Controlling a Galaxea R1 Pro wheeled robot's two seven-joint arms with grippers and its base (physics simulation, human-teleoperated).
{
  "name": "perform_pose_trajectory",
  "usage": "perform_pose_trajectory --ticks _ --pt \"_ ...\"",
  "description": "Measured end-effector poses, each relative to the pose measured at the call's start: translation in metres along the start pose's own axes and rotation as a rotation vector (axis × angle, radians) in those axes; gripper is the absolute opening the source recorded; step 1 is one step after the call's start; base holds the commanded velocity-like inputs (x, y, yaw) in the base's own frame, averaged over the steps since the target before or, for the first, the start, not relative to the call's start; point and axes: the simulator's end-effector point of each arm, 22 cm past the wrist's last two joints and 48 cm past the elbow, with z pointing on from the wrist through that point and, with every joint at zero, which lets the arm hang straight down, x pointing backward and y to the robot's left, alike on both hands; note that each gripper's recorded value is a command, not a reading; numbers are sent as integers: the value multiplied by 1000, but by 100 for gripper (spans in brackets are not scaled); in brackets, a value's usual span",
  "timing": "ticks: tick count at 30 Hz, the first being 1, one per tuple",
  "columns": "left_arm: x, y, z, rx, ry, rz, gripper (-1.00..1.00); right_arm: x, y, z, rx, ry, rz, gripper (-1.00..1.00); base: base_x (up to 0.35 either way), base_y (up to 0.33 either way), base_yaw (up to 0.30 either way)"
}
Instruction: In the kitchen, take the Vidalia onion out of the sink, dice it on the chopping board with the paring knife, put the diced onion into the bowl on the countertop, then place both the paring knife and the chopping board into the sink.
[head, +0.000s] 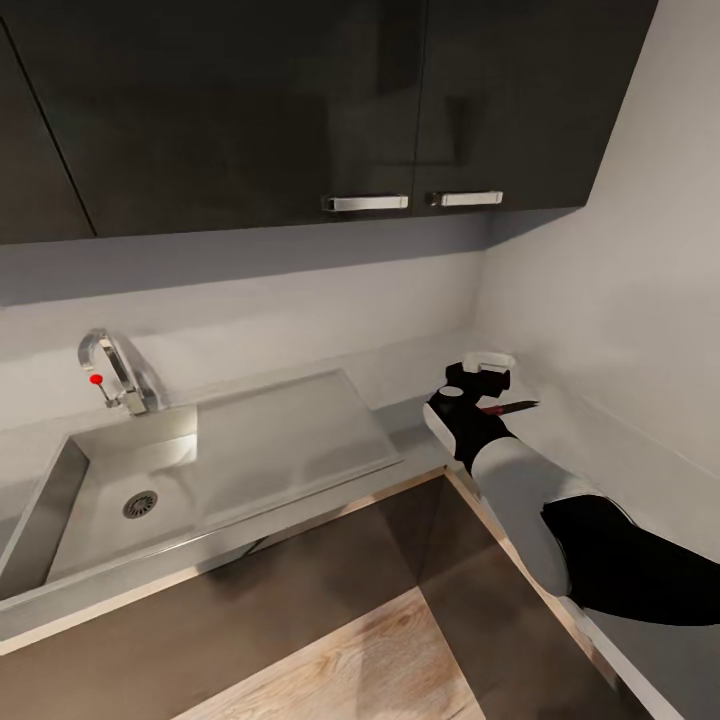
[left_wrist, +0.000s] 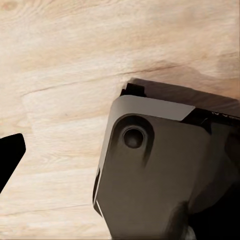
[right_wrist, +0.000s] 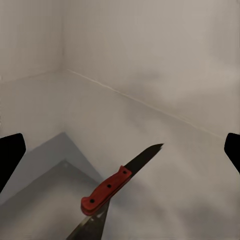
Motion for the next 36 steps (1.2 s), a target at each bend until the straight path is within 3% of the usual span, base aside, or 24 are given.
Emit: perform_pose_trajectory --ticks 5,9,10,17,25,36 --pt "22 0 -1 1 89 11 100 1 1 -1 -2 4 1 100 30 0 0" --pt "26 0 -1 1 109 13 100 6 1 -1 -1 26 17 100 162 0 0" --pt "27 0 -1 2 113 13 100 20 0 -1 2 63 26 100 224 0 0" --pt "30 -4 -2 7 118 14 100 49 -2 -3 11 148 60 100 244 0 0" --pt "30 -5 -2 8 119 15 100 52 -5 -2 16 159 68 100 217 0 0" --pt "32 -5 -1 8 124 15 100 60 -5 -1 19 184 85 100 25 0 0"
